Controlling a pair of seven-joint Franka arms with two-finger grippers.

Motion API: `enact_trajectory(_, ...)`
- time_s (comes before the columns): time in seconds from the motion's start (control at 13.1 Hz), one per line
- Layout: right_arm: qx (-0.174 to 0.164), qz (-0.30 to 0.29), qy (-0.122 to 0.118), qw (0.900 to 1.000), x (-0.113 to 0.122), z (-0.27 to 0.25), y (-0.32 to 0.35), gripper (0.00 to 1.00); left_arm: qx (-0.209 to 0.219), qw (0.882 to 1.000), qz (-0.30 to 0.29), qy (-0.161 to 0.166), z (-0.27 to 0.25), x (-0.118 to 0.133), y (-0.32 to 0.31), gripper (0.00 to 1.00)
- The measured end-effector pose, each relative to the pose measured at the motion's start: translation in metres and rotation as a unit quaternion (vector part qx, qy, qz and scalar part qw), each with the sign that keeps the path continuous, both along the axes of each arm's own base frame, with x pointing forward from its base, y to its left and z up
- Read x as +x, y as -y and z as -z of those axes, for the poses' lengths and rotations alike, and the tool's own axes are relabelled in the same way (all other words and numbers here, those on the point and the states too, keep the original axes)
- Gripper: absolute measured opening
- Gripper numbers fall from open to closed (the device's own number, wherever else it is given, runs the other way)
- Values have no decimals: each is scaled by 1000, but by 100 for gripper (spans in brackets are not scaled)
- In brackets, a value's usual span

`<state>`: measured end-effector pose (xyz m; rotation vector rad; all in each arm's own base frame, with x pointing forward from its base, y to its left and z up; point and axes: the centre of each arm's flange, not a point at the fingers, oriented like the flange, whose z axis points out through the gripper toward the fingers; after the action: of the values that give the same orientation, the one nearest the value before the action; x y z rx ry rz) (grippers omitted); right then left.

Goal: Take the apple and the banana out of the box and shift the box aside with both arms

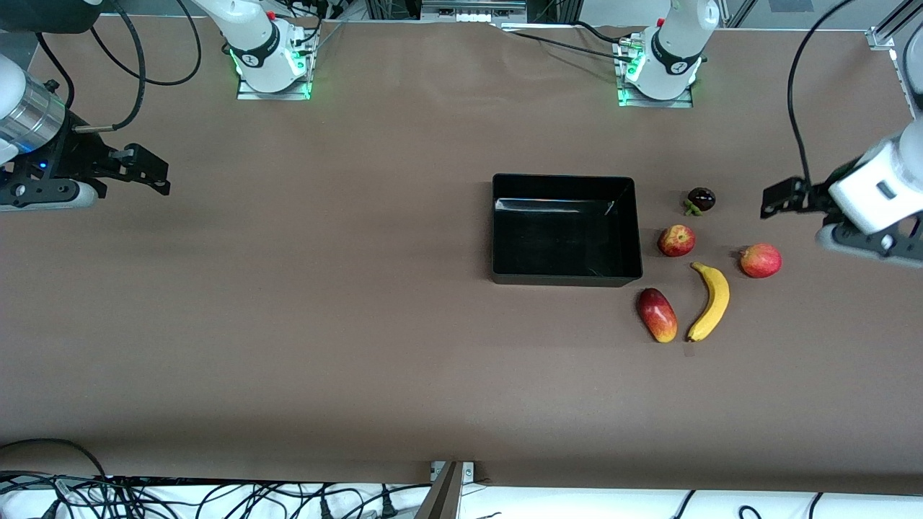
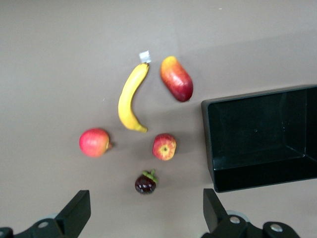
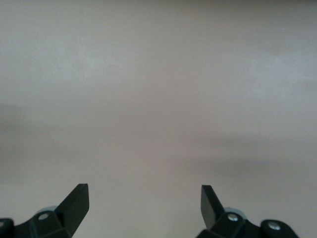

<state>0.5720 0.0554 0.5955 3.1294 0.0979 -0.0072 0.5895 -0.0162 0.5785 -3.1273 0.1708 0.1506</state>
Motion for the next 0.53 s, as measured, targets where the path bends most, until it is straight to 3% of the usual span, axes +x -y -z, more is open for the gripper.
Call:
enact_trajectory(0.23, 1, -9, 0, 1000, -1, 0, -11, 100, 5, 997, -41, 62, -4, -31, 7, 100)
enact_trajectory(0.53, 0, -51, -6, 999, -9, 2, -58, 100, 6, 997, -39, 67, 3, -42, 2, 100)
